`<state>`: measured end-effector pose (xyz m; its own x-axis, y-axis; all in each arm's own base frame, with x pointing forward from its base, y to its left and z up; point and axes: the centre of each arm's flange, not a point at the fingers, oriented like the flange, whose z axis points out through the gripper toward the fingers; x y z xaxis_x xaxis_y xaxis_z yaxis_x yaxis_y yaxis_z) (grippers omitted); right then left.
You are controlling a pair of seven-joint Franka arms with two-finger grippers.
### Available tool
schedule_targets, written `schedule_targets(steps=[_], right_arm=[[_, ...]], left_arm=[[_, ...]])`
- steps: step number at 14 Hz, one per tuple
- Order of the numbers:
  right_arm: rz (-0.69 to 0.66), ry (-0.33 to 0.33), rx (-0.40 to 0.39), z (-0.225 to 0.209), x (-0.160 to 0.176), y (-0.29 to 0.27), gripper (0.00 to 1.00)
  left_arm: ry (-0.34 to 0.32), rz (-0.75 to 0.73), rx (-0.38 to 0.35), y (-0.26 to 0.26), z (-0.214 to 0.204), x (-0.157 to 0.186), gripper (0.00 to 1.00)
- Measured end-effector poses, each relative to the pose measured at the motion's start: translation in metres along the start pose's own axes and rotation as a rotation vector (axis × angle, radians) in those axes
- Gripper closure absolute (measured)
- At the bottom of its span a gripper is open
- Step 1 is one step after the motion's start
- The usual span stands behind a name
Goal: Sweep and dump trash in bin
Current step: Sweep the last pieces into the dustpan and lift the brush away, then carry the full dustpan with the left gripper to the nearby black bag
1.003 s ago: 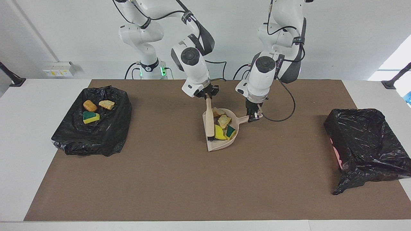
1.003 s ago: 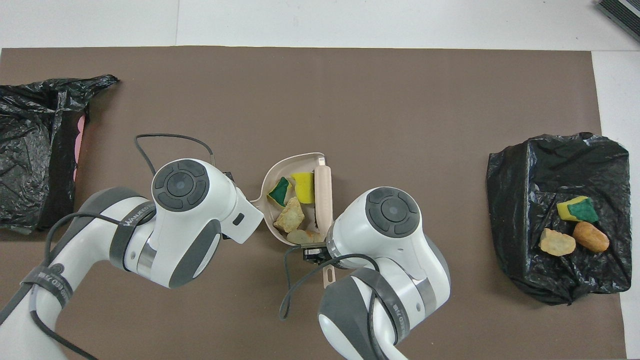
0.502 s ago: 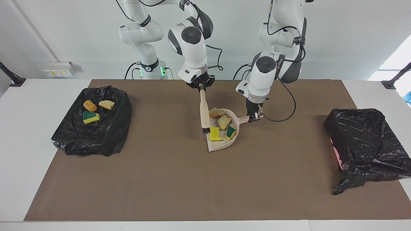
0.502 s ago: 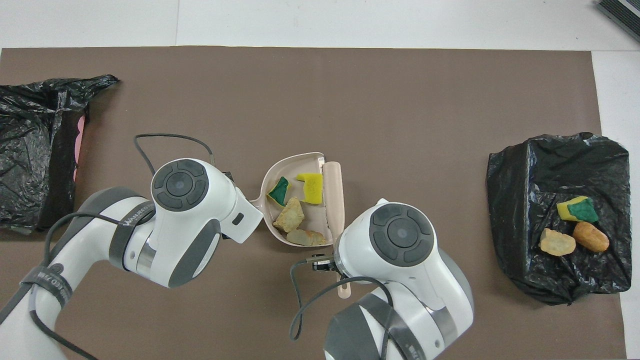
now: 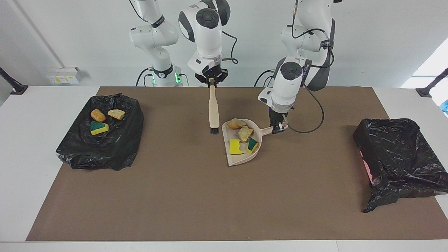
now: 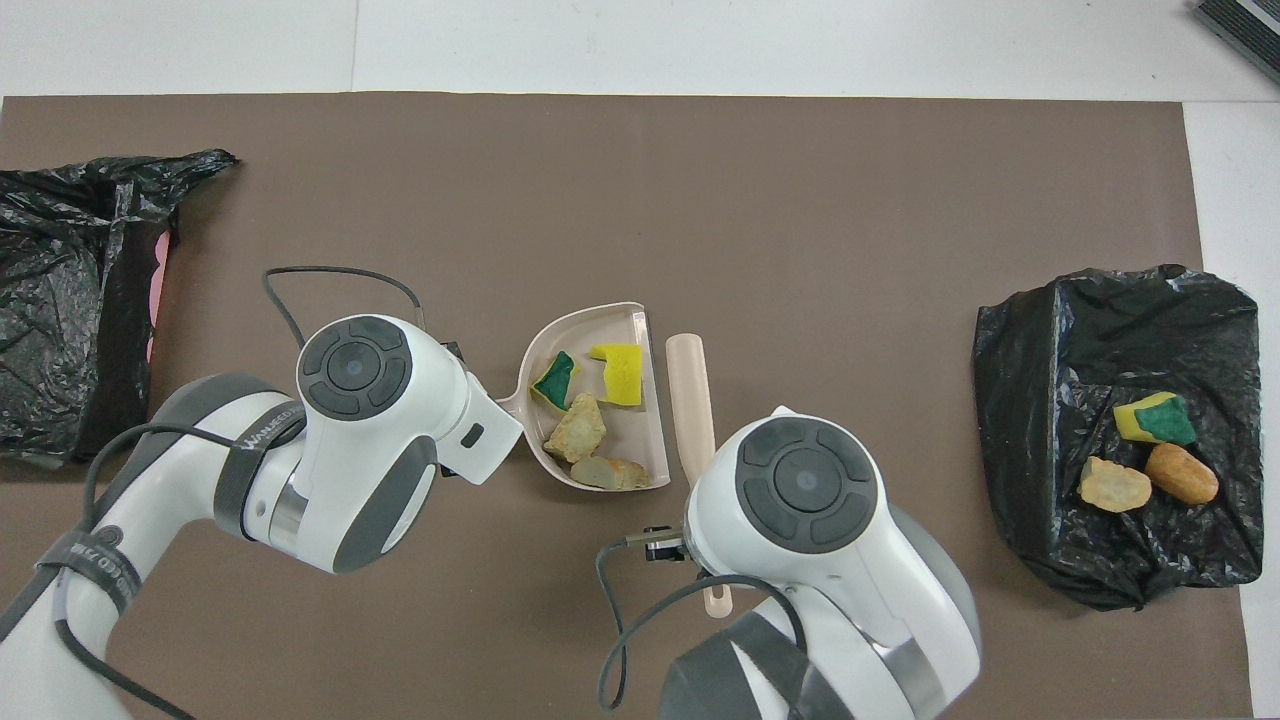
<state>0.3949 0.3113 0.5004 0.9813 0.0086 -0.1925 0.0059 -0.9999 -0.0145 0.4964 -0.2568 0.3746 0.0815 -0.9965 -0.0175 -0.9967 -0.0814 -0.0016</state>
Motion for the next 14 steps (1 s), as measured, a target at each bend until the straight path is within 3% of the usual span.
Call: schedule_targets(steps=[8,14], right_arm=[[0.023,-0.042,0.013,0.017,-0.005,0.003,0.74],[0.027,-0.054,0.005,0.024,-0.005,0.005,0.74]], left_arm=[[0.038,-0.012,0.030,-0.045,-0.020,-0.059,0.68],[0.058,-0.031,0.002,-0.090,-0.081,-0.132,0.68]])
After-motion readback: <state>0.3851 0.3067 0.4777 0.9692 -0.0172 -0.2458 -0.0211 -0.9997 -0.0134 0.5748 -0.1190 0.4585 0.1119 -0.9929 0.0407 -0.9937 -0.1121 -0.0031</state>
